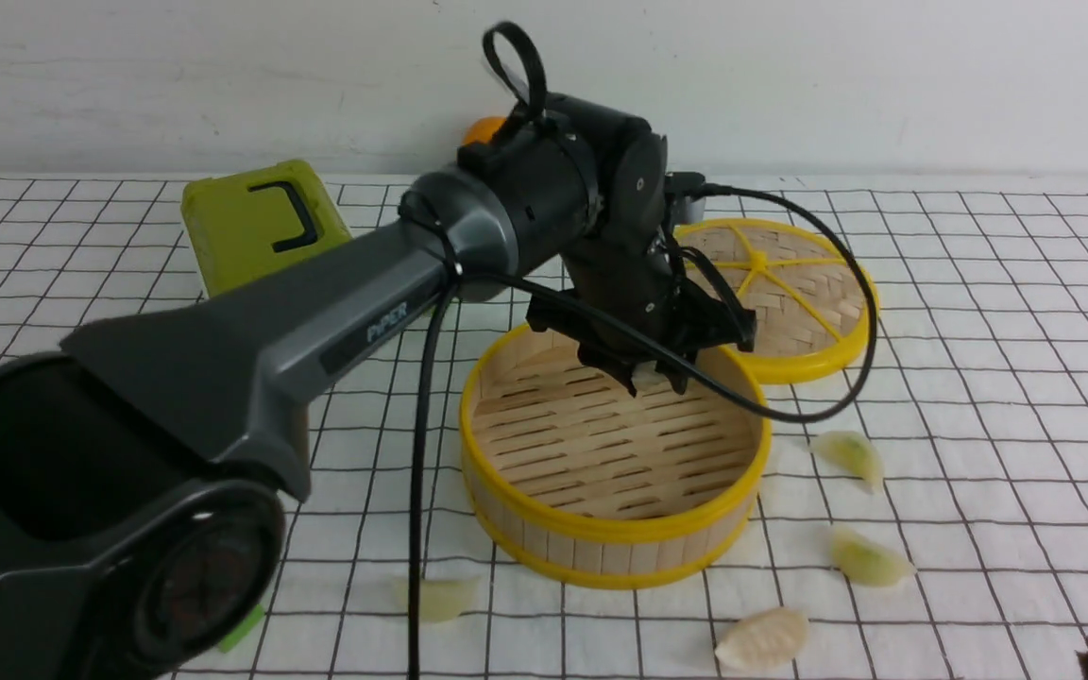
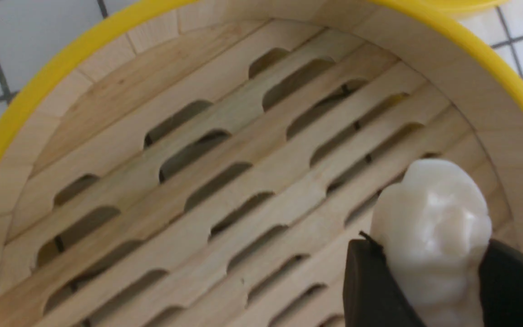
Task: Put the dumplings into the steamer on the table with the white tablecloth.
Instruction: 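Place the dumpling into the bamboo steamer basket with the left gripper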
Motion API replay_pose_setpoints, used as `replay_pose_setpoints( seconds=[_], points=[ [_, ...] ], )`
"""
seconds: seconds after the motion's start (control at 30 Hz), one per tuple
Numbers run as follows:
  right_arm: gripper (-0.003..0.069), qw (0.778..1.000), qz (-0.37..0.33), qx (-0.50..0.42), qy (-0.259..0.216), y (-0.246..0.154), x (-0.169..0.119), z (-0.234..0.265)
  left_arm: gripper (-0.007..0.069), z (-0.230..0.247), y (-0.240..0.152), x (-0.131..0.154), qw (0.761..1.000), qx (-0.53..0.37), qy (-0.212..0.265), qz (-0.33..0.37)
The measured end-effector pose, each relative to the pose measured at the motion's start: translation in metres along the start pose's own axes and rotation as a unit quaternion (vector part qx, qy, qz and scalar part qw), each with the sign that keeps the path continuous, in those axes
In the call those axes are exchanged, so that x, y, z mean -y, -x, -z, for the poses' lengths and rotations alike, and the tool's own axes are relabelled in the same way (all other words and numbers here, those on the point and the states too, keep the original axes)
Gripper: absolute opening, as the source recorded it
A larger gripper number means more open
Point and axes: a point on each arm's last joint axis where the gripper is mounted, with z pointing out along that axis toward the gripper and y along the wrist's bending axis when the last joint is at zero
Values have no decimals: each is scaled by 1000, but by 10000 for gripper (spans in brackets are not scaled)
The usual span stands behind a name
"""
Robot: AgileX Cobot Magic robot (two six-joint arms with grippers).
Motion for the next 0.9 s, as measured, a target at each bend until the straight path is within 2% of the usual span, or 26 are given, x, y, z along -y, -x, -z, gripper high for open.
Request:
replay_pose_setpoints(
  seconds=[0.27, 0.3, 0.33, 0.43, 0.53, 0.6, 0.73, 0.83, 0.9],
  points=[
    [30, 999, 2, 8, -37, -6, 3, 9, 281, -34, -5, -7, 999, -14, 28, 4],
    [30, 999, 4, 7, -44, -6, 4, 9, 316, -34, -5, -7, 999, -16, 31, 4],
    [30, 999, 4, 6, -45, -6, 4, 9, 316, -34, -5, -7, 999, -16, 31, 4],
    [31, 999, 6, 5, -47, -6, 5, 9, 407, -21, -2, -6, 999, -19, 34, 4],
    [38, 999, 6, 5, -48, -7, 5, 9, 467, 16, 8, -3, 999, -15, 38, -1],
    [40, 999, 6, 5, -49, -6, 5, 9, 479, 53, 15, 0, 999, -2, 36, -13],
    [43, 999, 6, 10, -49, -6, 5, 9, 480, 135, 21, 4, 998, 56, 16, -40],
    [46, 999, 6, 15, -50, -5, 5, 9, 469, 194, 8, -1, 994, 83, 14, -63],
    [48, 999, 6, 15, -49, -5, 5, 9, 459, 213, -6, -8, 994, 80, 22, -72]
  ],
)
